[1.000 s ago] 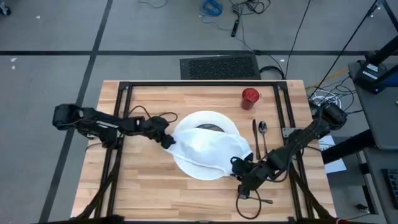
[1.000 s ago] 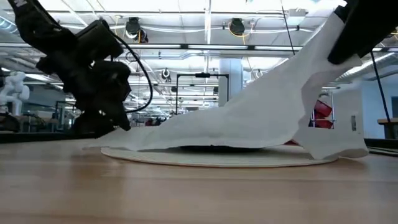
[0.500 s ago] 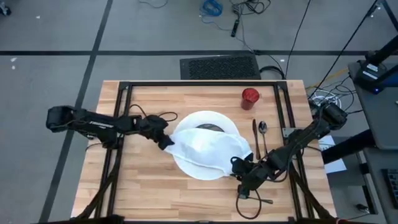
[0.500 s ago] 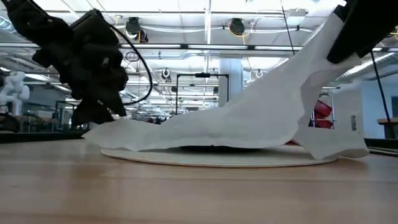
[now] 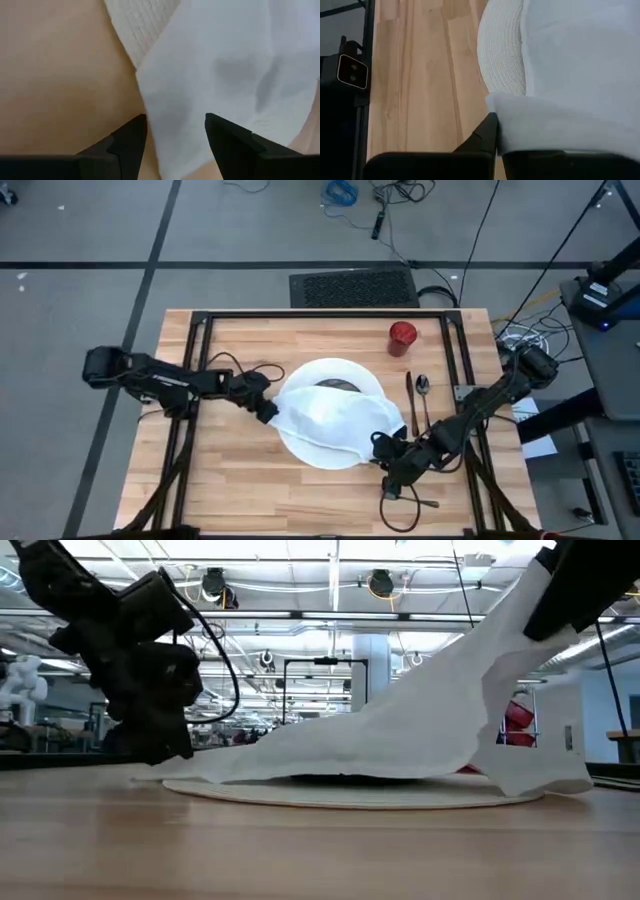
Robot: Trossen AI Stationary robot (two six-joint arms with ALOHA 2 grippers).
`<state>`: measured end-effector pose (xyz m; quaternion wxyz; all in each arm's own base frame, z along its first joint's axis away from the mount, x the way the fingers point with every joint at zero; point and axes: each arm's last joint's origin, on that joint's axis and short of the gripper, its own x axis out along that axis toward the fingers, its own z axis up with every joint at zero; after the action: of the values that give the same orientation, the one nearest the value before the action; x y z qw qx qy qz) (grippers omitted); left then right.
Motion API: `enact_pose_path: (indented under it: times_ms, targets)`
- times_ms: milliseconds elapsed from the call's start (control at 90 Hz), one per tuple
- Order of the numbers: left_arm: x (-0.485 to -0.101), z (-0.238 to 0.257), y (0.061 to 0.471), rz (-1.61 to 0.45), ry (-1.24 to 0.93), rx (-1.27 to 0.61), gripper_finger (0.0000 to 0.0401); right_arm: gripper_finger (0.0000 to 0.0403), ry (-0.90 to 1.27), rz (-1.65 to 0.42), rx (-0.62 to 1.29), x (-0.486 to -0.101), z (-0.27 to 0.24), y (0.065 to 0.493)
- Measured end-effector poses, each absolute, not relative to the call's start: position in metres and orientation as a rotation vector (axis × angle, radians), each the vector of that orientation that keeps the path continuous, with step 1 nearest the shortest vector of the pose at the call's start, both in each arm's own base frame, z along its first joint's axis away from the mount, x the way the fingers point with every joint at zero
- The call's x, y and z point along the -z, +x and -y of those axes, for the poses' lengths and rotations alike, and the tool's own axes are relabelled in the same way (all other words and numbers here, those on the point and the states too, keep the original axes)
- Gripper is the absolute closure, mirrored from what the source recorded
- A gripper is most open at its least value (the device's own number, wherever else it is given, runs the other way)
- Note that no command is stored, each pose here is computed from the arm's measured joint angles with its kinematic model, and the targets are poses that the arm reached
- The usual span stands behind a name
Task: Set table place
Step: Fold the white table napkin
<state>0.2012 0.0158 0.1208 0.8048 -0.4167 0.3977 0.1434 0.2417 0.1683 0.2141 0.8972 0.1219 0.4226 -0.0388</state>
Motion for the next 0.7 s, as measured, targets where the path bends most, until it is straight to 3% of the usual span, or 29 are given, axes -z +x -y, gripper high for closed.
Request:
enact_pose_path:
  times_ms: [256,344,544,700]
  targets:
    - [-0.129,-0.014,0.204,-0.789,-0.896,-0.237,0.022,0.0403,0.248,-0.876,0.078,-0.214,-0.168,0.242]
    - [-0.129,-0.012,0.205,-0.794,-0.889,-0.226,0.0254,0.0403,0.249,-0.875,0.078,-0.214,-0.168,0.242]
    - [-0.13,-0.008,0.205,-0.803,-0.888,-0.206,0.0378,0.0403,0.249,-0.874,0.077,-0.214,-0.168,0.242]
    - [-0.135,-0.007,0.204,-0.791,-0.893,-0.16,0.0388,0.0403,0.25,-0.873,0.077,-0.214,-0.168,0.242]
